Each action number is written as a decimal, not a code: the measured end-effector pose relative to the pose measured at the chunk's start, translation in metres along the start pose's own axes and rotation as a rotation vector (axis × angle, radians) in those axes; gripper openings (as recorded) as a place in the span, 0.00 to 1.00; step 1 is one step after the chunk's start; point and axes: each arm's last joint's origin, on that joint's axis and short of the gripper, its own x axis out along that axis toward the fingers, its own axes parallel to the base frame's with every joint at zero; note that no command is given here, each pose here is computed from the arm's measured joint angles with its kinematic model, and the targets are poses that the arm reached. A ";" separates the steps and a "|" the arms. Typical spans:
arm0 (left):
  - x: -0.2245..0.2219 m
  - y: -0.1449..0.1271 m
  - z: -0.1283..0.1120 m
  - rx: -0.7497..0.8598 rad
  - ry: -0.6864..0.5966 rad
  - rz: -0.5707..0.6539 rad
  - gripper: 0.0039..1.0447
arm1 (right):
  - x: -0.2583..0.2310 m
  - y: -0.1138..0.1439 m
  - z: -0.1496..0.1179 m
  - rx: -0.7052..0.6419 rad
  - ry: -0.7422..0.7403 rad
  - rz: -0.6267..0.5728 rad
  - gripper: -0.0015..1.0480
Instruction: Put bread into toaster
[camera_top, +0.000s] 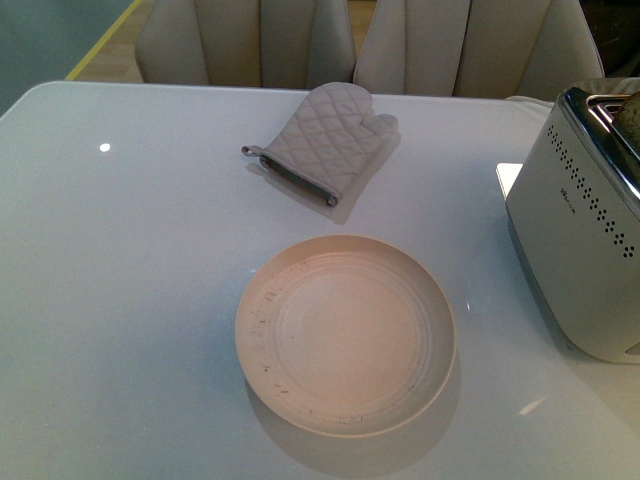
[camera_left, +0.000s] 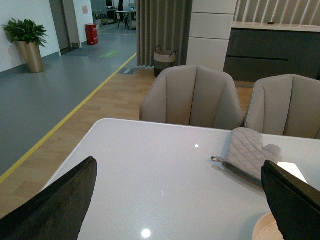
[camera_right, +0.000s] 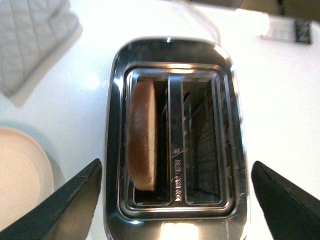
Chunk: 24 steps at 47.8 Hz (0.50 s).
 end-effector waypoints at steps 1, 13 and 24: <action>0.000 0.000 0.000 0.000 0.000 0.000 0.94 | -0.006 -0.001 0.001 0.011 -0.031 -0.007 0.88; 0.000 0.000 0.000 0.000 0.000 0.000 0.94 | -0.103 -0.007 -0.017 0.105 -0.607 0.005 0.77; 0.000 0.000 0.000 0.000 0.000 0.000 0.94 | -0.092 0.013 -0.082 0.120 -0.655 0.027 0.28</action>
